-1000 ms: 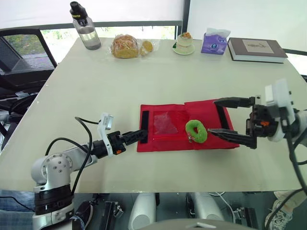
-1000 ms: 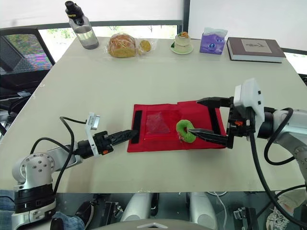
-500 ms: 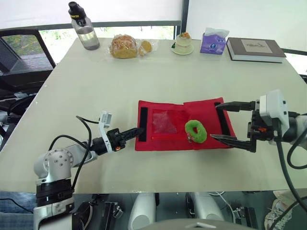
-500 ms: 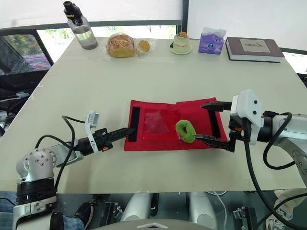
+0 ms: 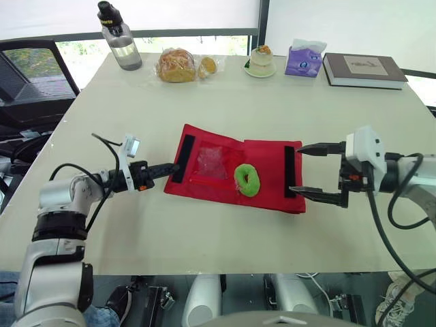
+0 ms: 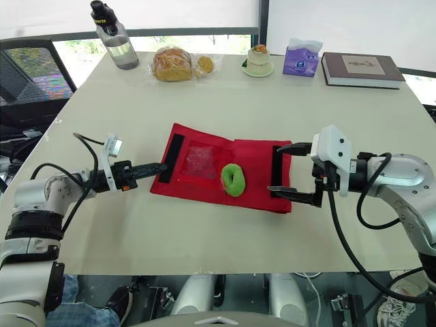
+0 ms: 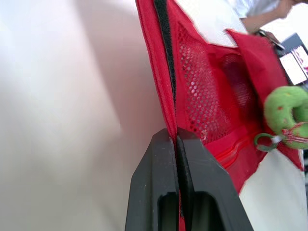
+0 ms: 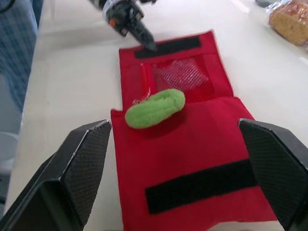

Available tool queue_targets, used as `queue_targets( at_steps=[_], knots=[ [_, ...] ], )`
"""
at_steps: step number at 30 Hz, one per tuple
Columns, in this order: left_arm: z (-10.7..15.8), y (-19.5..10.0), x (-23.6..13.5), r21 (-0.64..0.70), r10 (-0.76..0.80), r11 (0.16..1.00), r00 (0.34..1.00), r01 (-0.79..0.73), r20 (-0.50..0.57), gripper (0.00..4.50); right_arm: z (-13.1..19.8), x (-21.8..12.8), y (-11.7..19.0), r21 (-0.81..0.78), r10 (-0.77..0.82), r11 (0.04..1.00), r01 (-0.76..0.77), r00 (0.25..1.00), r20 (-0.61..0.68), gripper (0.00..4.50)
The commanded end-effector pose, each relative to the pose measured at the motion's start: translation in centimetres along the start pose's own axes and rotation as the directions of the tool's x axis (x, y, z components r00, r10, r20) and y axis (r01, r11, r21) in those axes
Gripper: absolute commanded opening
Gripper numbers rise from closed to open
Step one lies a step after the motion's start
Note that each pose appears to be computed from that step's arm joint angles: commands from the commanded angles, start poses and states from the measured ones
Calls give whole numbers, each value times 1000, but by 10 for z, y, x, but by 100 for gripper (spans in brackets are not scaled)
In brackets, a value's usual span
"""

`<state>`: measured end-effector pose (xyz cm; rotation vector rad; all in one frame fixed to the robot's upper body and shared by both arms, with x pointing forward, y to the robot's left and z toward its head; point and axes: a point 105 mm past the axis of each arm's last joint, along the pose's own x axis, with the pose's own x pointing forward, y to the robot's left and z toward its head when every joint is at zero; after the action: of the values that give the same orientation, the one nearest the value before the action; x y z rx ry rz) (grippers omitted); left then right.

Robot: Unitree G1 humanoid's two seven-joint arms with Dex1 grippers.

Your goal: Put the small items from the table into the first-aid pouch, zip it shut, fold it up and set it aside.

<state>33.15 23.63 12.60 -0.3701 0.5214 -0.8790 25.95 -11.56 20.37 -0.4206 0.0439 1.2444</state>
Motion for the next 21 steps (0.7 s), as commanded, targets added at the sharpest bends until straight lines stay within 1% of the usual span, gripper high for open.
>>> queue_targets(
  at_steps=[1, 3, 4, 5, 6, 7, 9, 10, 11, 13, 15, 18, 21],
  knots=[
    [32, -20, 6, 114, -77, 990, 996, 81, -39, 0, 4, 25, -12, -20, 14, 1000, -14, 1000, 13, 393],
    [42, -29, 9, 140, -106, 984, 993, 113, -53, 0, 1, 36, -18, -30, 5, 1000, -5, 1000, -3, 332],
    [45, -32, 10, 148, -119, 981, 991, 127, -60, 0, 0, 40, -20, -29, 5, 1000, -5, 1000, -7, 278],
    [48, -36, 12, 158, -134, 977, 989, 143, -68, 0, -3, 45, -22, -25, -1, 1000, 1, 1000, -11, 247],
    [50, -40, 13, 167, -147, 973, 986, 158, -75, 0, -6, 50, -25, -25, -7, 1000, 7, 1000, -17, 198],
    [51, -43, 14, 174, -156, 970, 985, 168, -80, 0, -8, 53, -26, -27, -11, 1000, 10, 1000, -22, 187],
    [55, -51, 15, 194, -185, 961, 979, 199, -91, 0, -20, 62, -28, -38, -19, 999, 17, 998, -55, 81],
    [56, -53, 16, 198, -191, 958, 977, 207, -94, 0, -24, 64, -29, -43, -20, 999, 18, 998, -64, 18],
    [56, -55, 15, 204, -198, 955, 975, 215, -98, 0, -31, 66, -29, -57, -22, 998, 17, 995, -95, 6],
    [61, -68, 16, 224, -235, 941, 966, 255, -112, 0, -54, 70, -31, -60, -42, 998, 32, 982, -185, 6],
    [65, -80, 17, 238, -274, 925, 954, 295, -118, 0, -70, 72, -33, -68, -60, 997, 44, 966, -250, 6],
    [71, -94, 22, 254, -321, 906, 940, 340, -116, 0, -85, 73, -35, -108, -73, 993, 40, 942, -327, 6],
    [75, -113, 30, 259, -390, 875, 913, 408, -123, 0, -91, 78, -35, -113, -80, 993, 42, 932, -354, 6]
  ],
)
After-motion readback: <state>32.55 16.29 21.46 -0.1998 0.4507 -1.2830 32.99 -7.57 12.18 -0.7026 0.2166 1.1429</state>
